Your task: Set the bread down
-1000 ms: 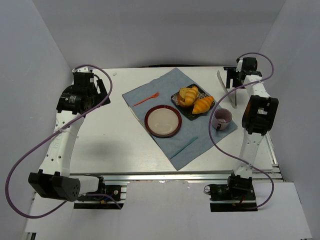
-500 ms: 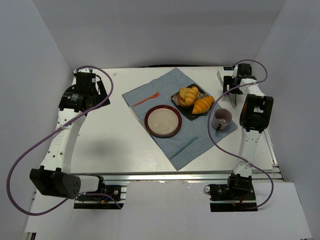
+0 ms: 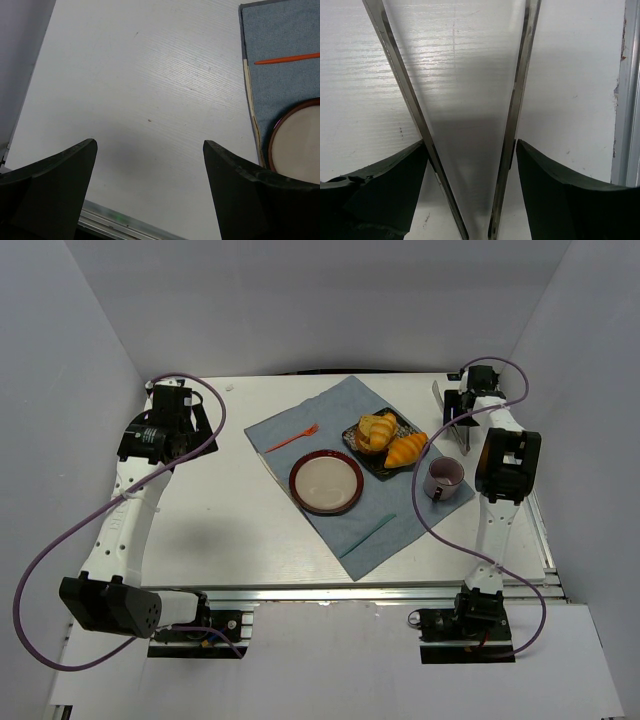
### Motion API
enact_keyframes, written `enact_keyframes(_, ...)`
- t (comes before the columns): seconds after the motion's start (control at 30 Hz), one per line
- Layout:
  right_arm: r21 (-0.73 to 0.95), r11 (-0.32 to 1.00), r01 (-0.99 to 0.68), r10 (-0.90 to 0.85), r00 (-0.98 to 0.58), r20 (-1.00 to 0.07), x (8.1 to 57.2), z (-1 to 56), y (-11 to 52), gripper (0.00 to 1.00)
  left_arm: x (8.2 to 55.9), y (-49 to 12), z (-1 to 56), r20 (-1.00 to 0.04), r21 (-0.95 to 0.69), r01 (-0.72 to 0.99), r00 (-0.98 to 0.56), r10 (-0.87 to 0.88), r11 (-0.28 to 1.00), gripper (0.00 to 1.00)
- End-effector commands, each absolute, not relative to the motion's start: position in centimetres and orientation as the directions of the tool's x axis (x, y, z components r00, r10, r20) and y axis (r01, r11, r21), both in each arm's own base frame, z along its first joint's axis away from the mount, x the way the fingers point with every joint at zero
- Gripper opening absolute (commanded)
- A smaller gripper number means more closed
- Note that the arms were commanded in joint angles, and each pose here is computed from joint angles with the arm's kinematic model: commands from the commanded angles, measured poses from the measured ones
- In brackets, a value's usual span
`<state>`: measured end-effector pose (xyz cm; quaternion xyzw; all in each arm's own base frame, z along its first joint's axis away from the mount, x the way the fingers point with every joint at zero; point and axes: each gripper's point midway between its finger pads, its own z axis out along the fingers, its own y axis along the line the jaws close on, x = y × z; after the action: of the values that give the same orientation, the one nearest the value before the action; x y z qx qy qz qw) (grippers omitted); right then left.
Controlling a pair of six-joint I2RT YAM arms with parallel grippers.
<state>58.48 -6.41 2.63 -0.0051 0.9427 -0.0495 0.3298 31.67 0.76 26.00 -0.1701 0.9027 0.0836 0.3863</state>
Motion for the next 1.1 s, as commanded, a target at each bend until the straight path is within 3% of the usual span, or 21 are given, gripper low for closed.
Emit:
enact_keyframes(0.0,-0.076,0.997,0.016,-0.033,-0.799,-0.600,58.5,1.1,-6.3,0.78,31.4,1.1,26.5,-0.738,0.025,-0.380,-0.631,-0.240,0.924,0.98)
enact_keyframes(0.23,0.037,0.999,-0.009,0.014,-0.823,-0.569,57.9,0.2,-6.0,0.80,31.2,1.1,26.5,-0.734,0.024,-0.385,-0.633,-0.245,0.923,0.98)
enact_keyframes(0.4,0.028,1.000,-0.005,0.010,-0.837,-0.547,57.5,-0.4,-6.6,0.79,31.2,1.0,26.4,-0.733,0.021,-0.387,-0.633,-0.249,0.922,0.98)
enact_keyframes(0.5,0.001,1.000,0.005,0.004,-0.841,-0.540,57.3,-0.4,-7.1,0.76,31.2,1.0,26.4,-0.734,0.016,-0.389,-0.630,-0.254,0.921,0.98)
enact_keyframes(0.6,-0.033,0.999,0.028,0.006,-0.842,-0.539,57.1,-0.2,-7.9,0.66,31.2,1.0,26.4,-0.734,0.011,-0.393,-0.628,-0.259,0.920,0.98)
enact_keyframes(0.77,-0.080,0.993,0.082,0.012,-0.772,-0.636,59.0,5.6,-9.1,0.50,31.4,0.9,26.8,-0.745,0.001,-0.394,-0.614,-0.263,0.919,0.98)
enact_keyframes(0.9,-0.073,0.989,0.125,0.030,-0.672,-0.740,60.3,13.3,-9.5,0.50,31.8,0.7,27.5,-0.757,-0.021,-0.390,-0.596,-0.269,0.921,0.98)
enact_keyframes(1.07,-0.018,0.990,0.143,0.065,-0.550,-0.832,58.5,23.6,-8.5,0.53,32.0,0.6,29.2,-0.790,-0.056,-0.381,-0.548,-0.274,0.923,0.98)
